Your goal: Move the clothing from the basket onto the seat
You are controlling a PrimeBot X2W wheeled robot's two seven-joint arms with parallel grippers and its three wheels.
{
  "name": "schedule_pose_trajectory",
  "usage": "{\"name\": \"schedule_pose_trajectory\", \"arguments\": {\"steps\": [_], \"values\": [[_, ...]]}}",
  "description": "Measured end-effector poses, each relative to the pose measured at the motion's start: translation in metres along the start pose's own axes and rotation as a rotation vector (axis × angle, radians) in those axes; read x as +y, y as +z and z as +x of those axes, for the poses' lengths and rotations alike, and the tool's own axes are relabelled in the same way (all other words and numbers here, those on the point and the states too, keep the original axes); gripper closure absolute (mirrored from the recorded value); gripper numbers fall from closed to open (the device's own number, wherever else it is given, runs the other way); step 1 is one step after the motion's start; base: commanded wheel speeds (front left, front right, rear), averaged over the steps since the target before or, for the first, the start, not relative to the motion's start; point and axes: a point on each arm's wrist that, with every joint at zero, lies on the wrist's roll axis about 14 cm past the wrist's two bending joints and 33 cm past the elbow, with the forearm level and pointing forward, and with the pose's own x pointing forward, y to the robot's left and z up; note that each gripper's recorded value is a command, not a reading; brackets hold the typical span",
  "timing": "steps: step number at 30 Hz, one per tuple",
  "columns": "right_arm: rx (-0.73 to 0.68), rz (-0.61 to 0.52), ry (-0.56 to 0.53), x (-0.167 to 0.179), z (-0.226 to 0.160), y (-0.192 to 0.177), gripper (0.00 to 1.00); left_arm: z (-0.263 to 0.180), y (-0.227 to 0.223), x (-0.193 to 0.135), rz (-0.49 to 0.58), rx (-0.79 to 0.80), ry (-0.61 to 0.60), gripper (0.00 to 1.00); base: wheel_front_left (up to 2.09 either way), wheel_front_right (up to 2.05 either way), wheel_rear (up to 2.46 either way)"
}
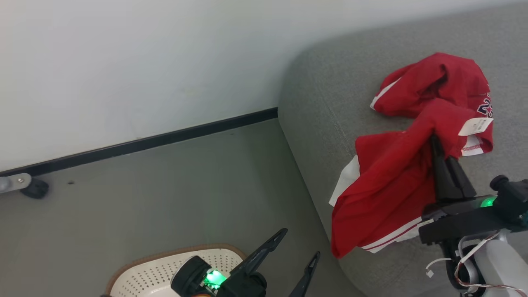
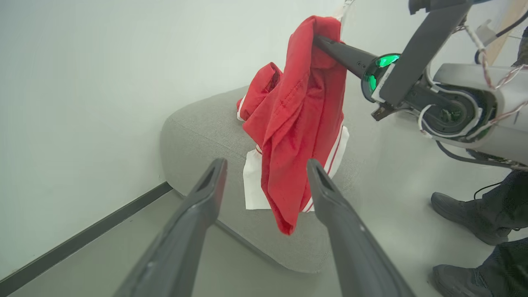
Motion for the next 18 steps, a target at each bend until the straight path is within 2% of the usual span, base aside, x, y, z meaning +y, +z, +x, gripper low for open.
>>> {"name": "schedule_pose_trajectory", "arguments": {"steps": [9, 18], "values": [[-0.032, -0.062, -0.152, -0.063, 0.014, 0.017, 1.00, 0.026, -0.016, -0.003, -0.029, 0.032, -0.093, 0.00, 0.00, 0.00, 0.00], [-0.118, -0.149, -0.237, -0.109, 0.058, 0.054, 1.00, 0.045, -0.030, 0.003, -0.066, 0.052, -0.144, 0.00, 0.00, 0.00, 0.00]]}}
